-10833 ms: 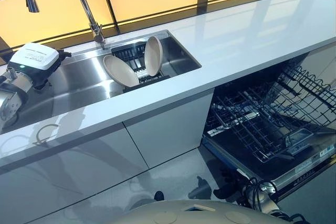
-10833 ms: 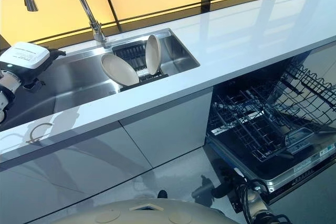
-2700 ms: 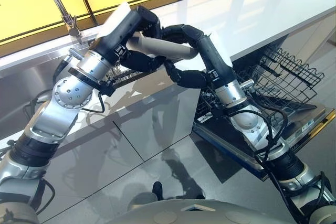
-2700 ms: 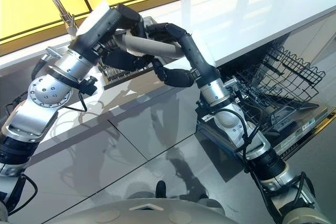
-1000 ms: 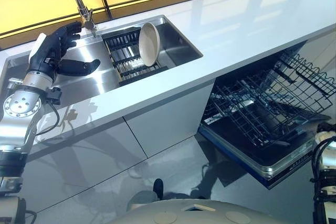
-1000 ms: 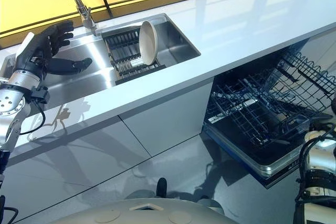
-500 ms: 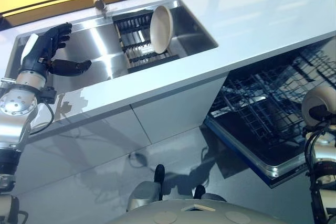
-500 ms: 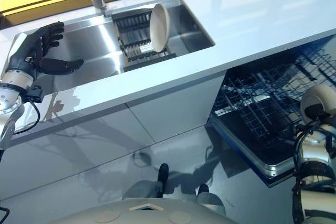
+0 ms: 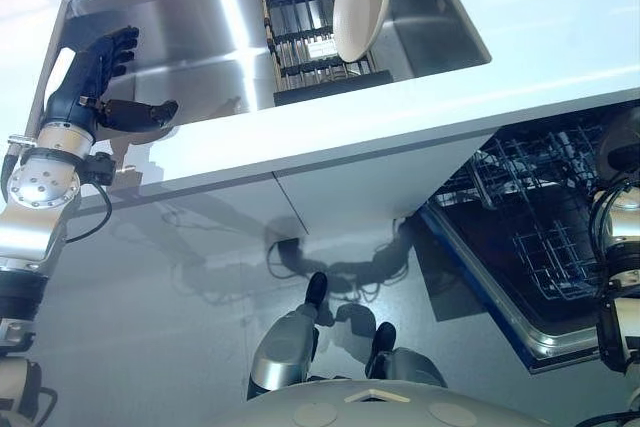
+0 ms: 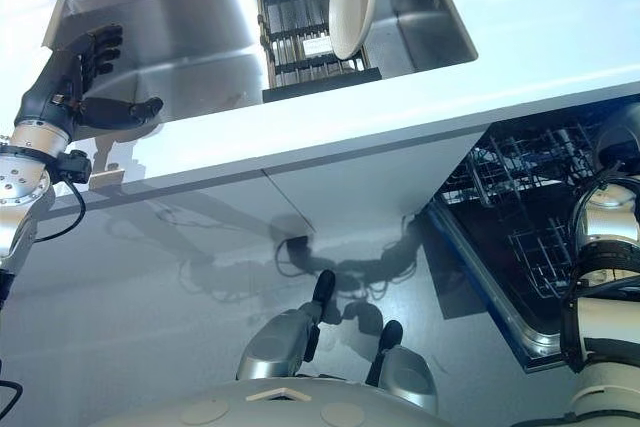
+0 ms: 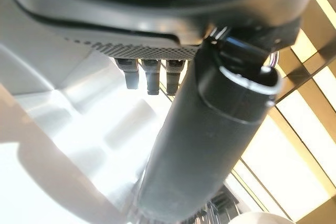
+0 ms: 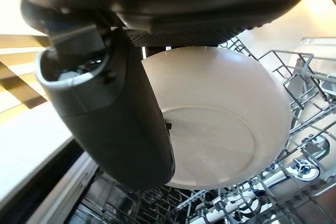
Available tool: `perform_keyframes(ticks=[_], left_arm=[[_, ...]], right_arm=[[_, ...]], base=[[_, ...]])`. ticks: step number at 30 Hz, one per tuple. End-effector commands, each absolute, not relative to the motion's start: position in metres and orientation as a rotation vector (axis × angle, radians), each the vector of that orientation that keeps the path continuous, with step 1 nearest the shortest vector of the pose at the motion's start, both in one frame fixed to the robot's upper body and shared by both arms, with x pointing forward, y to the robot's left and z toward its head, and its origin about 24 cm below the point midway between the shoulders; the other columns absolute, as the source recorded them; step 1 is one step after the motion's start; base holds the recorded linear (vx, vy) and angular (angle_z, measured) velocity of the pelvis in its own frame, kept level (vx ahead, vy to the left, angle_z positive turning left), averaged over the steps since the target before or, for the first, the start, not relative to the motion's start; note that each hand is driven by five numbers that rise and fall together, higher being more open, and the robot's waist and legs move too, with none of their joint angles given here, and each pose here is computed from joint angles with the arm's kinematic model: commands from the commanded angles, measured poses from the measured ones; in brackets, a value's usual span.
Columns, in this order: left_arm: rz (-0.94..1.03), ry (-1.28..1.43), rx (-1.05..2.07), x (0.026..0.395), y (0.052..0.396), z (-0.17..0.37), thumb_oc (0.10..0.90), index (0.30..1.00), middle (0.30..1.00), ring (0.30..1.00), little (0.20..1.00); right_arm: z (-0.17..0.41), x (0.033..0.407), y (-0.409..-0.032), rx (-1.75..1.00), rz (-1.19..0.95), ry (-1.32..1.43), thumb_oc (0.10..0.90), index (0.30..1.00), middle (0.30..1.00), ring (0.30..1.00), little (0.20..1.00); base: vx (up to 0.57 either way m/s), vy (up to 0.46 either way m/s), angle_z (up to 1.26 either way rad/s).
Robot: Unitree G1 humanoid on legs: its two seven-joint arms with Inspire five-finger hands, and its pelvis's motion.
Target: Pick up plates and place into dishwasher.
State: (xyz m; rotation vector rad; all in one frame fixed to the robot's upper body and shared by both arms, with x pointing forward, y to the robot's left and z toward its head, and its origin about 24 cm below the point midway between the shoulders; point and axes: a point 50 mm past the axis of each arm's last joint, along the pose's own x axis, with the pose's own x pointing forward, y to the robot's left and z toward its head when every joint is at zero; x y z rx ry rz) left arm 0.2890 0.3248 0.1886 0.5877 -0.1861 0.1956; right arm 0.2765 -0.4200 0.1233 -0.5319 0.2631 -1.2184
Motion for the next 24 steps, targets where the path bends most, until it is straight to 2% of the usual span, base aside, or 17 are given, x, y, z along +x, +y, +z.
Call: perform_keyframes(ticks=[1,7,16,18,19,20,24], left_arm=[[0.274,-0.473,0.623,0.286,0.322,0.256,0.800,0.900,0.900,0.900,0.900],[0.260,-0.474,0.625,0.286,0.317,0.255,0.800,0.900,0.900,0.900,0.900],[0.229,-0.467,0.621,0.287,0.311,0.253,0.800,0.900,0.900,0.900,0.900],[0.227,-0.462,0.620,0.287,0.311,0.251,0.800,0.900,0.900,0.900,0.900],[0.226,-0.460,0.620,0.287,0.312,0.250,0.800,0.900,0.900,0.900,0.900],[0.224,-0.458,0.618,0.287,0.312,0.249,0.800,0.900,0.900,0.900,0.900],[0.217,-0.449,0.612,0.286,0.313,0.244,0.800,0.900,0.900,0.900,0.900]], right_arm=[[0.198,0.267,-0.445,-0.843,-1.242,0.109,0.100,0.300,0.300,0.300,0.200],[0.167,0.261,-0.449,-0.929,-1.156,0.287,0.100,0.300,0.300,0.300,0.200],[0.160,0.272,-0.435,-1.196,-0.885,0.294,0.100,0.300,0.300,0.300,0.200],[0.159,0.275,-0.428,-1.201,-0.848,0.265,0.701,0.815,0.815,0.815,0.801],[0.159,0.275,-0.427,-1.201,-0.843,0.261,0.701,0.815,0.815,0.815,0.801],[0.159,0.276,-0.425,-1.203,-0.829,0.249,0.800,0.900,0.900,0.900,0.900],[0.160,0.280,-0.419,-1.204,-0.782,0.208,0.800,0.900,0.900,0.900,0.900]], base=[[-0.06,0.010,0.04],[-0.02,0.001,0.00],[-0.02,-0.003,0.00],[0.00,0.000,0.00],[0.00,0.000,0.00],[0.00,0.000,0.00],[-0.01,0.012,-0.07]])
